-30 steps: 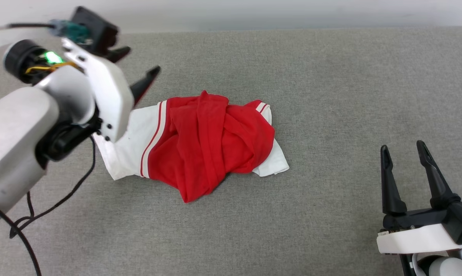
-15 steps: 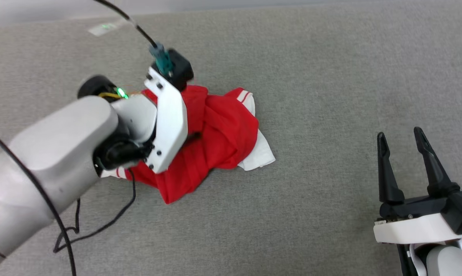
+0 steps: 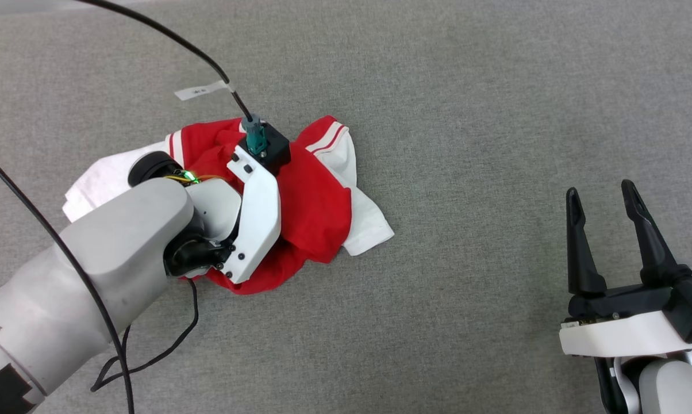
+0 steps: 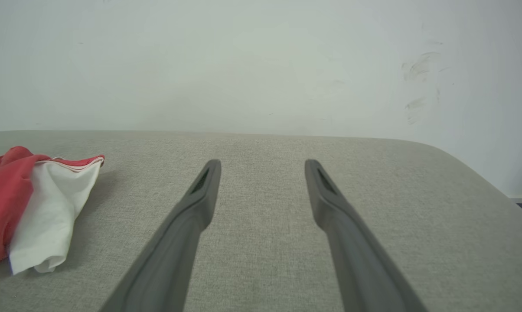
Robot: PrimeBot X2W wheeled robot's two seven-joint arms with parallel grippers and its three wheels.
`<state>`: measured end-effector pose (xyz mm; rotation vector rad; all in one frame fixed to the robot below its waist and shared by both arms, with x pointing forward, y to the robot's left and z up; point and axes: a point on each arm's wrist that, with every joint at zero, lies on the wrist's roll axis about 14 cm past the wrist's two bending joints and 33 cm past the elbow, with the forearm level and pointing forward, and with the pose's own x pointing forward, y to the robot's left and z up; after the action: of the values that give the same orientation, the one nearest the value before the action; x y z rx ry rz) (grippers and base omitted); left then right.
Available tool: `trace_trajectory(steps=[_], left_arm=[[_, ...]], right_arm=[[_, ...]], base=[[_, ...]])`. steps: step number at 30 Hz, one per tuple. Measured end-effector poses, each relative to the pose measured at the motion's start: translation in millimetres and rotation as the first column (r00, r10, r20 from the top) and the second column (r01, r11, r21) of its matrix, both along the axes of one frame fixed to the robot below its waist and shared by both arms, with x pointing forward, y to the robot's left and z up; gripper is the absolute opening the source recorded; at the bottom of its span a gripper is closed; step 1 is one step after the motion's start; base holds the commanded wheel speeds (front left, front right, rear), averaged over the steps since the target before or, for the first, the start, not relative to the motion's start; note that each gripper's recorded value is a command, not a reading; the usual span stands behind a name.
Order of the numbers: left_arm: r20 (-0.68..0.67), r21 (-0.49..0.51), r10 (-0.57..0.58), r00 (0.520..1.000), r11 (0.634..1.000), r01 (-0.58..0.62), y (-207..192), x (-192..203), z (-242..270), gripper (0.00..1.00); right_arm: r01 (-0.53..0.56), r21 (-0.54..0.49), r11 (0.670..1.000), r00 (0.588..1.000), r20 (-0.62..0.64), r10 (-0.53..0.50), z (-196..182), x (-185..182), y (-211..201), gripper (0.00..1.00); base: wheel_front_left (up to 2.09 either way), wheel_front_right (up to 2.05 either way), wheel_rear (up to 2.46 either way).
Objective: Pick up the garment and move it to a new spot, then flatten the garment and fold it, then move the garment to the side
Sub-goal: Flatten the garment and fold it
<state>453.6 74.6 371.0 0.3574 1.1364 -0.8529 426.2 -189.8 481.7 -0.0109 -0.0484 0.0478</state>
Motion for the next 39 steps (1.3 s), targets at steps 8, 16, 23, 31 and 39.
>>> trace_trajectory(steps=[8, 16, 23, 31, 39], left_arm=[[0.268, -0.228, 0.027, 0.963, 0.973, 0.036, -36, 23, 67, 0.00], [0.420, -0.361, 0.027, 0.907, 0.922, 0.140, -54, -3, 124, 0.00], [0.265, -0.330, -0.058, 0.962, 0.932, 0.147, -52, -86, 67, 0.00], [0.106, -0.301, -0.091, 0.990, 0.946, 0.119, -49, -146, 16, 0.00], [0.387, -0.407, 0.090, 0.918, 0.910, 0.083, -54, -101, 69, 1.00]], right_arm=[[-0.002, -0.008, 1.000, 0.999, 0.035, 0.003, 15, -8, 1, 1.00], [-0.022, -0.013, 1.000, 0.996, 0.086, 0.023, 35, -16, 8, 1.00], [-0.031, -0.012, 0.999, 0.994, 0.100, 0.032, 40, -21, 11, 1.00], [-0.023, -0.014, 1.000, 0.996, 0.086, 0.024, 36, -23, 8, 1.00], [-0.035, -0.044, 0.998, 0.988, 0.148, 0.041, 58, -27, 13, 1.00]], base=[[0.00, 0.00, 0.00], [0.00, 0.00, 0.00], [0.00, 0.00, 0.00], [0.00, 0.00, 0.00], [0.00, 0.00, 0.00]])
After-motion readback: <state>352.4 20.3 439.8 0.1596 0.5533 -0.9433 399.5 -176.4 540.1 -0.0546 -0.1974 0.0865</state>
